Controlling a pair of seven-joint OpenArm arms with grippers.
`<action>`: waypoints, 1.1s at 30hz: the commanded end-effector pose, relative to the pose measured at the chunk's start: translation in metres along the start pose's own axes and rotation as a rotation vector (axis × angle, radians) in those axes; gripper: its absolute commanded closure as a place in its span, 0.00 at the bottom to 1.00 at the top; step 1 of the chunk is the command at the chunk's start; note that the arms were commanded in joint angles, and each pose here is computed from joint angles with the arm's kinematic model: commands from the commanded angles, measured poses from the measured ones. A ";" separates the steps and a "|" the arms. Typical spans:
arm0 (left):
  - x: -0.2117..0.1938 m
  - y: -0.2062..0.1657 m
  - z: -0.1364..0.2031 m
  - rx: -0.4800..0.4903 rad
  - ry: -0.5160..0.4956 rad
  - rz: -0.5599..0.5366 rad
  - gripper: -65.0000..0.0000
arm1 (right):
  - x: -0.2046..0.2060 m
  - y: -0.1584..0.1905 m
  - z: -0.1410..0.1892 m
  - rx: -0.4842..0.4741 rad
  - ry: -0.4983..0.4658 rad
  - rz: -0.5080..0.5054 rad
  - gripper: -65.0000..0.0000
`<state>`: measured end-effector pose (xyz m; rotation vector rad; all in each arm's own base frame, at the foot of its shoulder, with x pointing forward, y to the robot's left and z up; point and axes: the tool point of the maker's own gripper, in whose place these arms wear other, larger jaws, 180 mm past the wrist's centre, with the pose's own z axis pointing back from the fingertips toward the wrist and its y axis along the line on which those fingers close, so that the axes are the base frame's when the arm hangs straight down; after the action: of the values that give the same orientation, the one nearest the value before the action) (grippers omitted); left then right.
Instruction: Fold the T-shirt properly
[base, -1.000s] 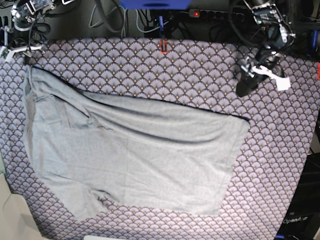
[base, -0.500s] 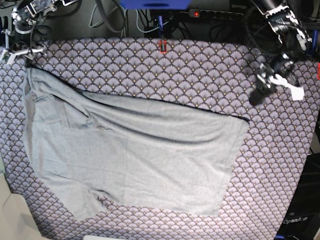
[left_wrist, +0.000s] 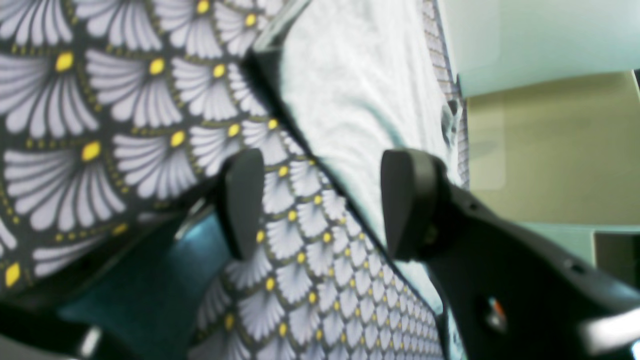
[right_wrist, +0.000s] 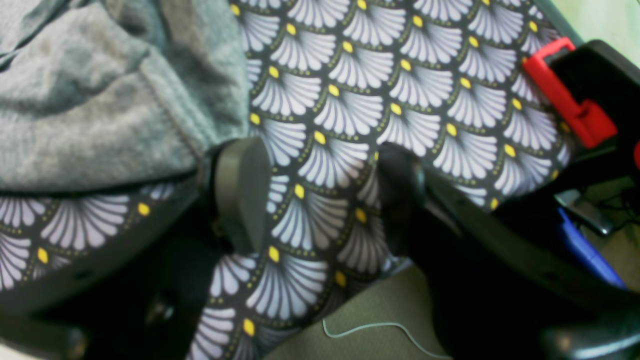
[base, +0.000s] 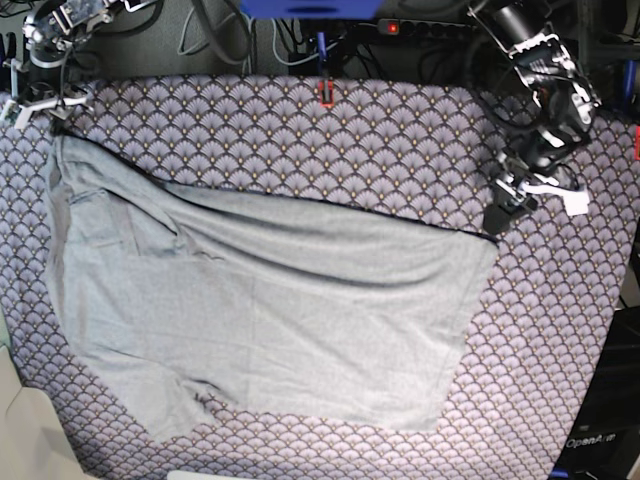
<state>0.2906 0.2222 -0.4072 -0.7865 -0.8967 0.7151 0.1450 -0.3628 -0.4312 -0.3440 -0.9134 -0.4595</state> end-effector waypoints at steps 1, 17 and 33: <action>0.015 -0.011 -0.006 -0.037 -0.038 -0.017 0.44 | 0.004 -0.002 0.000 -0.003 -0.005 0.015 0.44; 0.015 -0.032 -0.036 -0.086 -0.035 0.023 0.44 | 0.007 0.005 -0.003 0.017 -0.008 0.023 0.44; 0.013 -0.014 -0.029 -0.036 -0.080 0.067 0.44 | 0.008 0.004 -0.003 0.015 -0.010 0.026 0.44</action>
<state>0.3197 0.2110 -0.4108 -0.8302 -0.9285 0.8024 0.1514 -0.3590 -0.4312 -0.3327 -0.9180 -0.4408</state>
